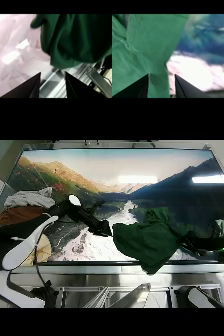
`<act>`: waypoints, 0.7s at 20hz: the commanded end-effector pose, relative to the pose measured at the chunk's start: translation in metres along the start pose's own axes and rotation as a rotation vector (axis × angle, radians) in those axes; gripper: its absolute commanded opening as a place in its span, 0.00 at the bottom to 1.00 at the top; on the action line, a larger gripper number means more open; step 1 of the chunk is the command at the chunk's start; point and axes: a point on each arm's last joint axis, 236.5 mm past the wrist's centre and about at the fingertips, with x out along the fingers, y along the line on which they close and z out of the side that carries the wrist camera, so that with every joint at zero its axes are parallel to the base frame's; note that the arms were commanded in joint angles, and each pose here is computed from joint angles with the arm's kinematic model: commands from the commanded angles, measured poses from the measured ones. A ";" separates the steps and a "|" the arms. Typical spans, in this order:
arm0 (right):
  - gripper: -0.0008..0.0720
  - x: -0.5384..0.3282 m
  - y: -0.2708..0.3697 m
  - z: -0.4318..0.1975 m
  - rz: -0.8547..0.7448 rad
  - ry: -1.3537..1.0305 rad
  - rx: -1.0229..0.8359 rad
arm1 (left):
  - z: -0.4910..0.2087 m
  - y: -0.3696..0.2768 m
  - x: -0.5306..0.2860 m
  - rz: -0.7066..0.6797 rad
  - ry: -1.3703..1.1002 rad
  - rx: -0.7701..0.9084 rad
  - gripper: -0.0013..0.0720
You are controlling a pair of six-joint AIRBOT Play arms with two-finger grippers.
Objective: Fold the shirts.
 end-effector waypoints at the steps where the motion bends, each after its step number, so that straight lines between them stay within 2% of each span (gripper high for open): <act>1: 0.48 0.021 0.028 0.005 0.187 0.030 -0.039 | 0.014 -0.006 0.033 -0.062 0.046 0.013 0.48; 2: 0.18 0.021 0.041 0.006 0.246 0.027 -0.056 | 0.017 -0.009 0.038 -0.067 0.066 0.032 0.48; 3: 0.04 0.017 0.053 0.007 0.299 0.022 -0.076 | 0.018 -0.013 0.041 -0.072 0.081 0.046 0.48; 4: 0.04 0.011 0.065 0.007 0.348 0.022 -0.102 | 0.022 -0.016 0.042 -0.075 0.088 0.060 0.45; 5: 0.04 0.001 0.081 0.006 0.408 0.032 -0.143 | 0.027 -0.018 0.043 -0.075 0.084 0.073 0.11; 6: 0.04 -0.010 0.095 0.004 0.461 0.050 -0.173 | 0.033 -0.021 0.040 -0.076 0.064 0.086 0.03; 8: 0.04 -0.043 0.134 -0.001 0.607 0.084 -0.224 | 0.040 -0.054 0.022 -0.169 0.034 0.125 0.04; 10: 0.04 -0.106 0.194 -0.003 0.880 0.054 -0.280 | 0.040 -0.126 -0.032 -0.402 -0.036 0.237 0.04; 12: 0.04 -0.216 0.259 -0.011 1.255 -0.092 -0.428 | 0.021 -0.211 -0.120 -0.636 -0.157 0.440 0.04; 14: 0.04 -0.317 0.300 -0.033 1.490 -0.304 -0.601 | -0.038 -0.294 -0.228 -0.857 -0.299 0.783 0.04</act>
